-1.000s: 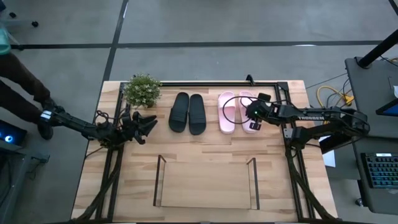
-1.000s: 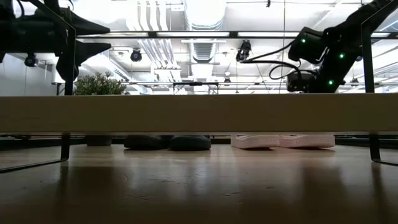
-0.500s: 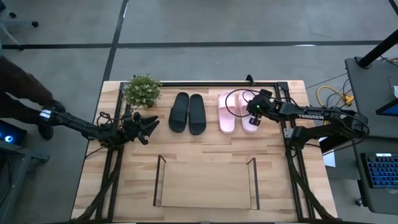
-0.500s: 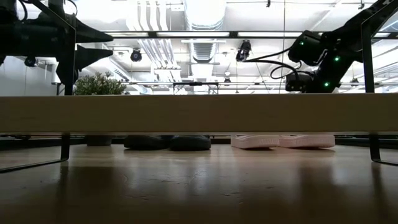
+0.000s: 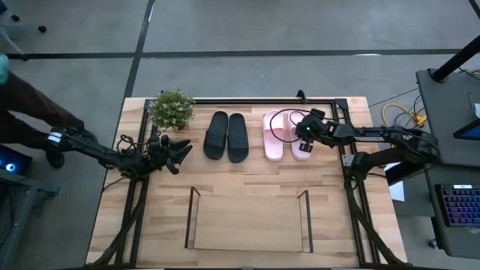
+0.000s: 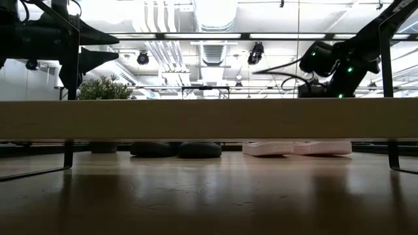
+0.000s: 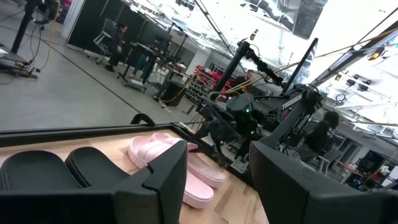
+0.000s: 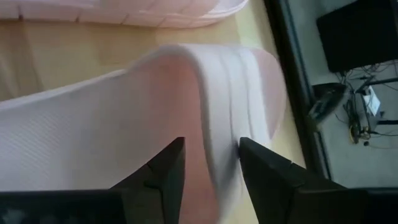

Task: Pick and place slides into the shelf
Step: Put the right pink slide on the shelf

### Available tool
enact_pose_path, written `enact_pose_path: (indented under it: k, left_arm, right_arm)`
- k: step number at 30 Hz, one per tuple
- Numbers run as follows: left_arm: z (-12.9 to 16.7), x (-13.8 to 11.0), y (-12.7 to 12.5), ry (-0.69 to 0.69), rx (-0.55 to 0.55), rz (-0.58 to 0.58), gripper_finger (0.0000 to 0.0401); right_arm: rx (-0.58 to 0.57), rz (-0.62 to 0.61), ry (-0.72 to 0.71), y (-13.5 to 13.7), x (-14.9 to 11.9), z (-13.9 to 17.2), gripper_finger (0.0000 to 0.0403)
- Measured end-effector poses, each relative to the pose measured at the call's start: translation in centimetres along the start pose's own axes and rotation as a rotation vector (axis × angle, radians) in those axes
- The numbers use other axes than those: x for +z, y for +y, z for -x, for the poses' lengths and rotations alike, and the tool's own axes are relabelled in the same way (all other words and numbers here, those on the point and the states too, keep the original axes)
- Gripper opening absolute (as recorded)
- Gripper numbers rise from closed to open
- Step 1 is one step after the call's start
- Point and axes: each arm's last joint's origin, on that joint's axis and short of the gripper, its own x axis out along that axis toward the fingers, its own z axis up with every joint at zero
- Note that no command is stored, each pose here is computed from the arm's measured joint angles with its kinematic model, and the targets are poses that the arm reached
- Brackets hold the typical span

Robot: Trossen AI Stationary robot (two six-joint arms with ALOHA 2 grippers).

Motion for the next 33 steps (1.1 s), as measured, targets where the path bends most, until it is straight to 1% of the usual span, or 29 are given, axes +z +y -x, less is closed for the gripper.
enact_pose_path:
  k: [6, 14, 18, 23, 29, 33]
  left_arm:
    - [0.0, 0.0, 0.0, -0.001, -0.001, 0.002, 0.016]
    - [0.0, 0.1, 0.0, -0.006, -0.003, 0.007, 0.016]
    - [0.0, 0.1, 0.0, -0.006, -0.003, 0.008, 0.016]
    - [0.0, 0.1, 0.0, -0.007, -0.003, 0.008, 0.016]
    - [0.0, 0.1, -0.1, -0.007, -0.003, 0.009, 0.016]
    - [0.0, 0.1, -0.1, -0.007, -0.003, 0.008, 0.016]
  right_arm:
    - [-0.05, 0.012, 0.053, -0.1, 0.8, -1.2, 0.0126]
    - [-0.057, 0.002, 0.046, -0.5, 1.9, -1.3, 0.0093]
    - [-0.059, -0.011, 0.033, -0.7, 2.0, -1.1, 0.0065]
    - [-0.063, -0.041, 0.025, -0.8, 2.1, -0.8, 0.0018]
    - [-0.068, -0.081, 0.004, -1.3, 2.0, 0.3, 0.001]
    - [-0.099, -0.102, -0.025, -1.9, 2.0, 1.4, 0.001]
